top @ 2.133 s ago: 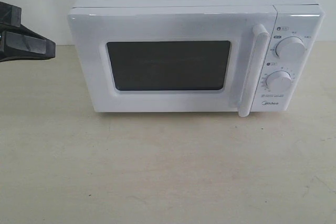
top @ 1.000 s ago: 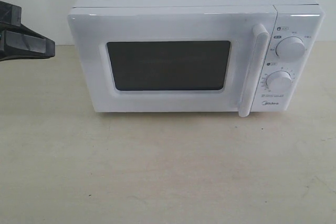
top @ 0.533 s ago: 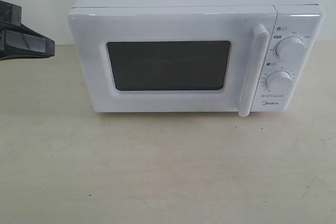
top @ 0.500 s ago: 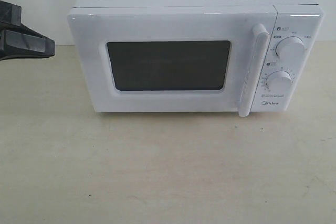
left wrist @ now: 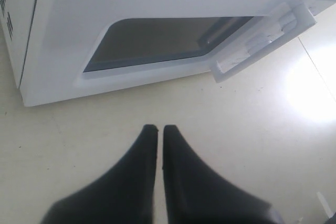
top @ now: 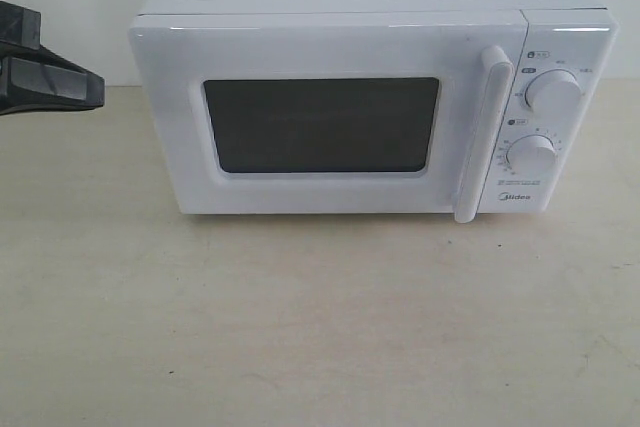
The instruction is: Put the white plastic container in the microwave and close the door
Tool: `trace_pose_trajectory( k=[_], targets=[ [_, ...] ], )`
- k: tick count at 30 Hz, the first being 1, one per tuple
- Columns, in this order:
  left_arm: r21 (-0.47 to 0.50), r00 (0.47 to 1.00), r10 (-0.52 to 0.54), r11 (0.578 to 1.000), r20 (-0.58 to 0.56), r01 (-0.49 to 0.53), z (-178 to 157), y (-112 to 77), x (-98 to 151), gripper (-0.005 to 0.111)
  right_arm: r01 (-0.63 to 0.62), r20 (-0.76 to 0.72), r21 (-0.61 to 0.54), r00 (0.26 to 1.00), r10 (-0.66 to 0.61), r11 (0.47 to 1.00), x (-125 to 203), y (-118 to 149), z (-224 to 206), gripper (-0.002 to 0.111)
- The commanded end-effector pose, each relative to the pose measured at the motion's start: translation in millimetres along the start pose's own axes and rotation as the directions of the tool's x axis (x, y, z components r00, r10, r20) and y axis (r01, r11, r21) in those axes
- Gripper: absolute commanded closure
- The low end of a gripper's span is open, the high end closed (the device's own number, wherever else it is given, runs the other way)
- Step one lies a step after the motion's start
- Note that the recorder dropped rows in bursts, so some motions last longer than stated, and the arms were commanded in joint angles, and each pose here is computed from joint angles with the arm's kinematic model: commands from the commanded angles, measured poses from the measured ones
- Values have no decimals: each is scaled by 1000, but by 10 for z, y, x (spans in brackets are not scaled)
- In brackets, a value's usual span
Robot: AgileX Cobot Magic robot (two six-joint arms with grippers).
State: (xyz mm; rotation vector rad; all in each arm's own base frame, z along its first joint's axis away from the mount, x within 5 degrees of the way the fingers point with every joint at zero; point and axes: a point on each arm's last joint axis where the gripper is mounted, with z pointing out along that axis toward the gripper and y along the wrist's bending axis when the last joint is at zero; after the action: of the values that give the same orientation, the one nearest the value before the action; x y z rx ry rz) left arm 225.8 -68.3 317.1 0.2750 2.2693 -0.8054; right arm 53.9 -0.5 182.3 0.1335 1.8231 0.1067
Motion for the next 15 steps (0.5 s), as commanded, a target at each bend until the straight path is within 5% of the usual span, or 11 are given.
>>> trace_pose_trajectory(
  k=[1,9,12,15],
  targets=[
    [4,1000,1,1000,2,-1,7,-5,-2,102,4,11,4,1000,-4,1000,-8,-2,-4,108],
    [-2,1000,19,1000,2,-19,-9,-10,2,102,4,11,4,1000,-4,1000,-8,-2,-4,108],
    [-82,984,178,981,30,-175,-246,-101,35,102,4,11,4,1000,-4,1000,-8,-2,-4,108],
    [-232,921,339,928,191,-293,-685,-293,34,102,4,11,4,1000,-4,1000,-8,-2,-4,108]
  ],
)
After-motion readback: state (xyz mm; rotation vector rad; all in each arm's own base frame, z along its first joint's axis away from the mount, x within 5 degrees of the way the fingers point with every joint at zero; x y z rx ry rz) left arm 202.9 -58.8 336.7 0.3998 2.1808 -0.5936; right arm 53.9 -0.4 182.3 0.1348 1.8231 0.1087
